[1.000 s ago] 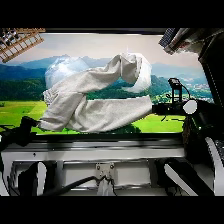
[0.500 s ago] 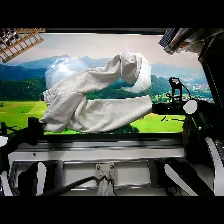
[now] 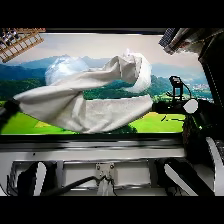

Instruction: Fold the clothes and pants, and hang the long-sleeved shirts on hangers.

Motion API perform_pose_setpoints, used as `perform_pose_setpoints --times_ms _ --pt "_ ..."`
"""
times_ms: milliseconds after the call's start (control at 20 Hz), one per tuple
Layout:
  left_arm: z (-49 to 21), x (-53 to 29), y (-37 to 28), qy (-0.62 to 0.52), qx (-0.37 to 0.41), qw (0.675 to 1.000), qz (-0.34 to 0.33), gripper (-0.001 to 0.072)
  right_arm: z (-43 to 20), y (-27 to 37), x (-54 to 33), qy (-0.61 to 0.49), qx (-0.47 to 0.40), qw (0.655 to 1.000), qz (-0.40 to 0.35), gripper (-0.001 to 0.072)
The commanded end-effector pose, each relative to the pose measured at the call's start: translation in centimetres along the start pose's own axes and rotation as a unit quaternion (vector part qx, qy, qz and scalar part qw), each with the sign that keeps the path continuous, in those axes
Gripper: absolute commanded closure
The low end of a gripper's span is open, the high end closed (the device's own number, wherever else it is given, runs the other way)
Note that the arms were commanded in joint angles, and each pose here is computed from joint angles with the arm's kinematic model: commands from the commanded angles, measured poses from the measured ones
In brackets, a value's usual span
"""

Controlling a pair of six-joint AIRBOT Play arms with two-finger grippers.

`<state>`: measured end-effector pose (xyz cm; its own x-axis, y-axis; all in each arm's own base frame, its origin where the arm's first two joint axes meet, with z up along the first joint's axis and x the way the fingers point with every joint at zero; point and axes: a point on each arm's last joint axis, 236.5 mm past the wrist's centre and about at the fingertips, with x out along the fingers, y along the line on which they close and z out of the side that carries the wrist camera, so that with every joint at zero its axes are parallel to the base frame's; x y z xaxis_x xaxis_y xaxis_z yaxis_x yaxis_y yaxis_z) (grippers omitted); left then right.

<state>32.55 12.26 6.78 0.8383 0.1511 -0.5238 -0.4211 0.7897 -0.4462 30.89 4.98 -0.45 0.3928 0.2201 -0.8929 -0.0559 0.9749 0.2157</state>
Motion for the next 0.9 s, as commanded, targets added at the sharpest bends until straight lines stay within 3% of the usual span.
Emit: perform_pose_setpoints --times_ms 0,200,550,700,850 --pt "8.8 0.4 1.4 -0.083 0.239 0.965 0.074 0.0678 1.6 0.3 -0.9 -0.022 -0.003 1.000 0.002 0.0673" --pt "13.4 2.2 4.3 -0.116 0.314 0.932 0.143 0.0677 2.6 0.9 -1.4 -0.036 0.002 0.999 0.013 0.0672" --pt "8.5 3.6 13.4 0.007 0.238 0.953 0.187 0.0678 3.1 3.1 -0.5 -0.039 0.028 0.997 0.056 0.0672" --pt "4.9 4.0 16.0 0.077 0.203 0.958 0.185 0.0677 0.5 4.1 2.5 0.021 -0.002 0.998 0.052 0.0672" --pt "-0.3 3.0 19.5 0.184 0.217 0.937 0.201 0.0678 -3.9 3.2 4.5 0.104 -0.037 0.993 0.026 0.0672"
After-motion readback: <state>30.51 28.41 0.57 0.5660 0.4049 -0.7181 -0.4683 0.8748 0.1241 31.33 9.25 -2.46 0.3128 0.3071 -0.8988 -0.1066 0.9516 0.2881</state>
